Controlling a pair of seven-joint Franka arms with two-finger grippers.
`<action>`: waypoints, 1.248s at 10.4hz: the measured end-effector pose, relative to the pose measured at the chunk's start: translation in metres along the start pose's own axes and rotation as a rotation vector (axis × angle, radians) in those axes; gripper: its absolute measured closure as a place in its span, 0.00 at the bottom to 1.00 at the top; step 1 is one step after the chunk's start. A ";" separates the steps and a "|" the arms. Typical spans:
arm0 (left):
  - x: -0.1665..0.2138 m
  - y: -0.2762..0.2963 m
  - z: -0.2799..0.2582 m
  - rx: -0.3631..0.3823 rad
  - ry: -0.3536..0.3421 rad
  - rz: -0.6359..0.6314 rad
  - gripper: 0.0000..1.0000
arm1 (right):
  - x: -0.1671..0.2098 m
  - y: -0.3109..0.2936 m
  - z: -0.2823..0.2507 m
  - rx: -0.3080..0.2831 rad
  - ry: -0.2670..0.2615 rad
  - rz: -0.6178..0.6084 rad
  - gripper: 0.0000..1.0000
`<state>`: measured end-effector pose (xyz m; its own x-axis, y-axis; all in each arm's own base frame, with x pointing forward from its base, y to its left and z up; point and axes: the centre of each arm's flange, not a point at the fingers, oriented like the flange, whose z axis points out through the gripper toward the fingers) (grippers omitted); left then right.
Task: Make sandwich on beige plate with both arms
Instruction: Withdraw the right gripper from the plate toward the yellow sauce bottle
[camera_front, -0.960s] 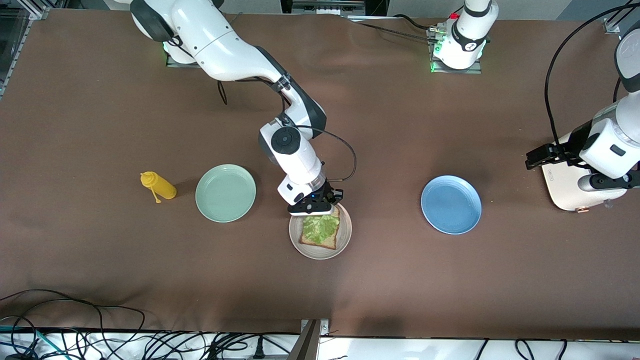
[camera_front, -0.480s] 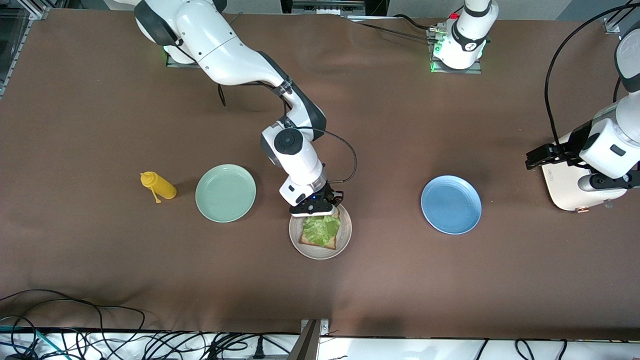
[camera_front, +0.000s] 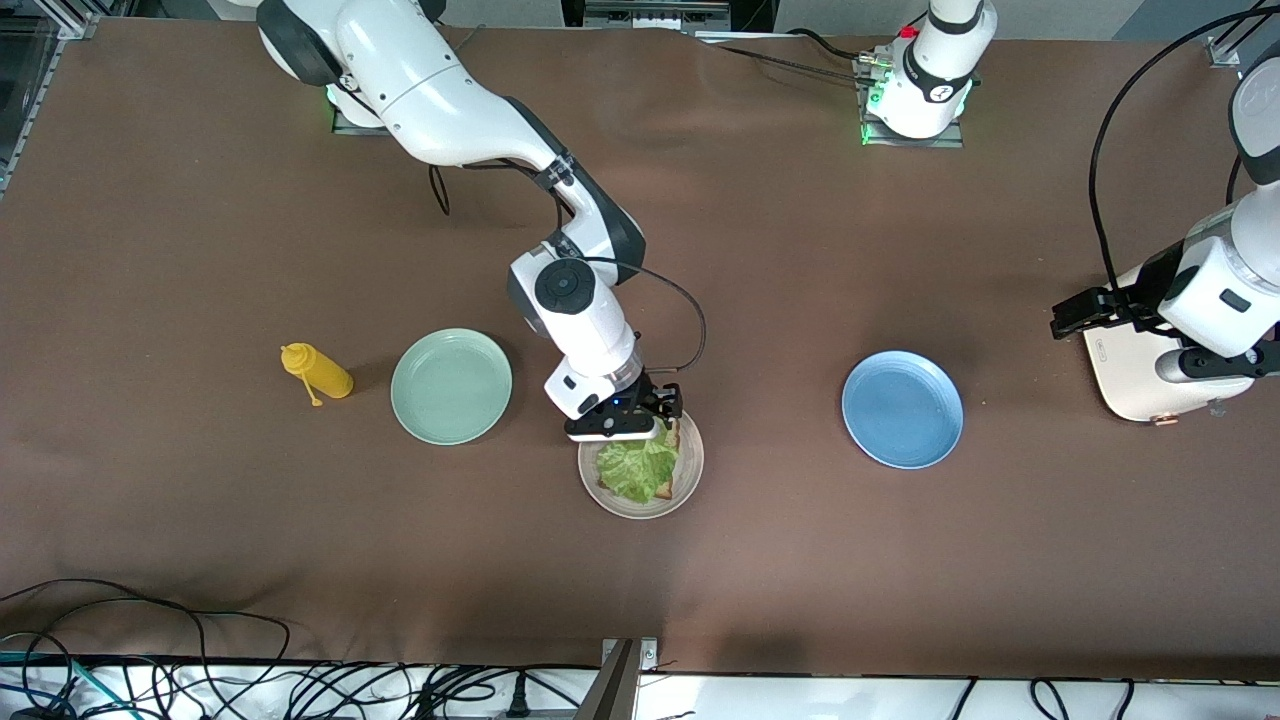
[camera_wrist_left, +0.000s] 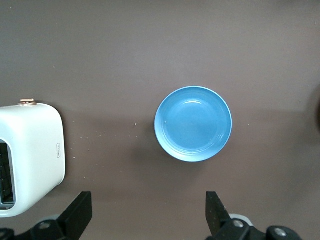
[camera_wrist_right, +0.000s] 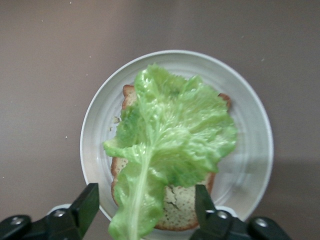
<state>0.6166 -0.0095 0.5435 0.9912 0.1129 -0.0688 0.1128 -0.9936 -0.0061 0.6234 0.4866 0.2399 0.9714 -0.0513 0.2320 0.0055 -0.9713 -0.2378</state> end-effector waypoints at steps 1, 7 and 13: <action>0.000 0.000 0.000 0.000 0.000 0.000 0.00 | 0.007 0.006 -0.013 -0.022 -0.021 -0.021 0.00; 0.000 0.000 -0.001 0.000 0.001 0.000 0.00 | 0.042 0.076 -0.133 -0.114 -0.187 -0.324 0.00; 0.000 0.001 -0.001 0.000 0.002 0.002 0.00 | 0.039 0.213 -0.243 0.012 -0.316 -0.772 0.00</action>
<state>0.6167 -0.0107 0.5444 0.9916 0.1110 -0.0671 0.1108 -0.9938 -0.0058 0.6049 0.2215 0.4276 0.7145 0.6972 0.0588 0.6978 -0.7041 -0.1312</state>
